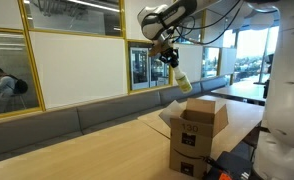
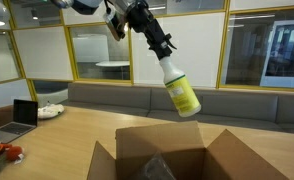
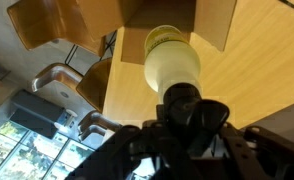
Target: Place the clear plastics and spray bottles inside the brown box
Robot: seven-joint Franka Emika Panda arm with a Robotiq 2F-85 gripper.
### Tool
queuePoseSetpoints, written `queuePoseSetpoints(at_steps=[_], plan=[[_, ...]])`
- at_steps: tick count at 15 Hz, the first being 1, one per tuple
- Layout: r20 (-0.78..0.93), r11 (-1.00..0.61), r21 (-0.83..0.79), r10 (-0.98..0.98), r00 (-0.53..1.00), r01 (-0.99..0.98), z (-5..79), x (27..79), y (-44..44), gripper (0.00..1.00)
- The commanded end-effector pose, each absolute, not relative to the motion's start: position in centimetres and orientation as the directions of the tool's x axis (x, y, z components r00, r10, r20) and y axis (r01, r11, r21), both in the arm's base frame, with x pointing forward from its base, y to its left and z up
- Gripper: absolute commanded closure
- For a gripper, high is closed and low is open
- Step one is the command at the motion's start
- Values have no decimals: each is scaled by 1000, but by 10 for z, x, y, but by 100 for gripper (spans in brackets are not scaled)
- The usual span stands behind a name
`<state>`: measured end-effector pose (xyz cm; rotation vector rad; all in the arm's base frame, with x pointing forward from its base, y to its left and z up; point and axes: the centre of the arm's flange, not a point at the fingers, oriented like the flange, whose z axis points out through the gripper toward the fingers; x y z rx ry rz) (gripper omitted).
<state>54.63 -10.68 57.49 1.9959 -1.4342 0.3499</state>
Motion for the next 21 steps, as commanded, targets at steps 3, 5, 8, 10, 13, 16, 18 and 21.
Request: queuePoseSetpoints(at_steps=[3, 5, 8, 10, 13, 16, 18, 21], plan=[[536, -203, 317, -767, 352, -927, 587, 432, -106, 82], [511, -219, 317, -780, 361, -923, 575, 413, -106, 82], [513, -252, 310, -767, 385, -917, 553, 396, -111, 82], [533, -275, 309, -743, 405, -910, 535, 389, -116, 82], [549, -305, 315, -714, 434, -899, 505, 385, -129, 82], [547, -324, 315, -706, 449, -892, 474, 381, -147, 82], [541, -330, 313, -709, 453, -891, 456, 378, -159, 82], [526, -333, 312, -719, 454, -890, 435, 372, -174, 41]])
